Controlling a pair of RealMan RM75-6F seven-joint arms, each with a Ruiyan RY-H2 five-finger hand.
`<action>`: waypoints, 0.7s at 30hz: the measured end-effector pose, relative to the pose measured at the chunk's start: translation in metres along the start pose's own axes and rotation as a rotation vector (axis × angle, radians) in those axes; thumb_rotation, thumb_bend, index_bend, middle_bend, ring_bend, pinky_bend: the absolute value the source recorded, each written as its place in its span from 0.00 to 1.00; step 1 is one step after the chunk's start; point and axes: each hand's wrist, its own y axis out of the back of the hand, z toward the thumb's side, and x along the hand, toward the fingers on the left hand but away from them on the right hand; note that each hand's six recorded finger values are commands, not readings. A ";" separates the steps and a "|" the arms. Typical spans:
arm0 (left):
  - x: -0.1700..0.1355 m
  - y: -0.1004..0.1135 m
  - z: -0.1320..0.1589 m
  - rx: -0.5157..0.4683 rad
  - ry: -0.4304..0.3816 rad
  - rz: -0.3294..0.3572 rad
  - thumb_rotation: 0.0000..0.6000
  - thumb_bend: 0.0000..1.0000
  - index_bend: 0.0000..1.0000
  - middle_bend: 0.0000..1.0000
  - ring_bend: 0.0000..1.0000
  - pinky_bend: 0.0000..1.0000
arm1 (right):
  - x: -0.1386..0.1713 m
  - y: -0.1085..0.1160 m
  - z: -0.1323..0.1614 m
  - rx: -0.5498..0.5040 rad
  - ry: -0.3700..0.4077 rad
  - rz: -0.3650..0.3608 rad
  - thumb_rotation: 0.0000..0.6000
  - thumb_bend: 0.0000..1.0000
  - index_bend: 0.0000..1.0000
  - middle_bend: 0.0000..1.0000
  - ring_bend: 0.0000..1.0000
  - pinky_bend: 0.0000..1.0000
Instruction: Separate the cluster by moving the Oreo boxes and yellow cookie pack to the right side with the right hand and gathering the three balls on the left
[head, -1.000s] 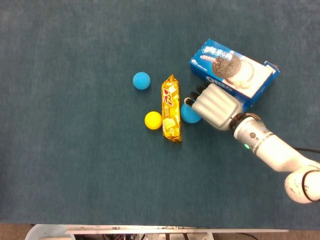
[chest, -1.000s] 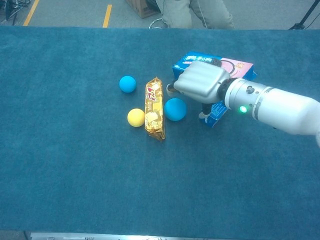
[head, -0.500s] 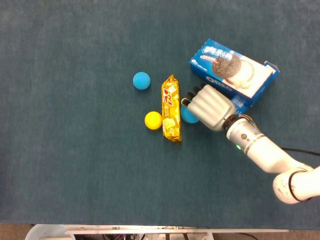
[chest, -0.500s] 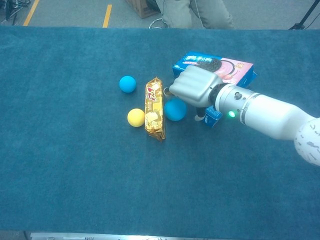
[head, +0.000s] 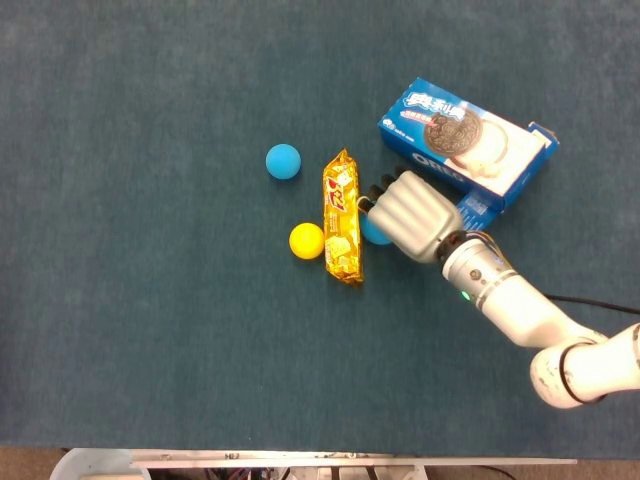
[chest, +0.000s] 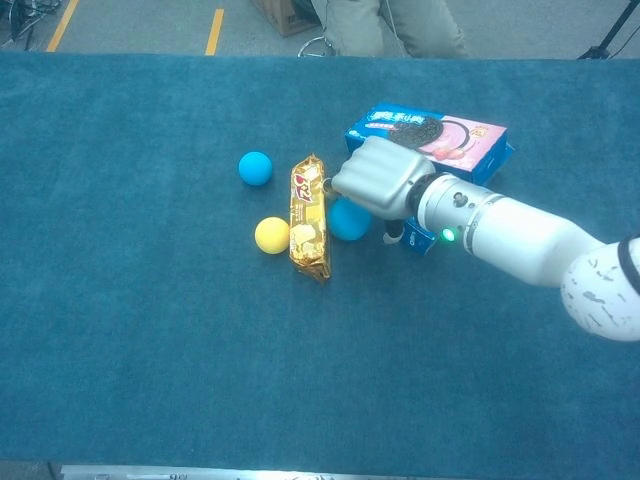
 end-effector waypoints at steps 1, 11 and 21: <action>0.000 0.000 0.000 -0.001 -0.002 -0.001 1.00 0.33 0.18 0.16 0.11 0.07 | 0.000 0.001 0.001 0.001 -0.001 -0.006 1.00 0.01 0.33 0.38 0.35 0.37; -0.004 0.001 0.002 -0.010 -0.010 -0.005 1.00 0.33 0.18 0.17 0.11 0.07 | -0.003 0.002 0.006 0.026 -0.014 -0.054 1.00 0.09 0.38 0.42 0.41 0.43; -0.006 0.001 0.003 -0.017 -0.018 -0.007 1.00 0.33 0.18 0.17 0.11 0.07 | -0.003 -0.001 0.008 0.053 -0.012 -0.058 1.00 0.09 0.38 0.42 0.41 0.43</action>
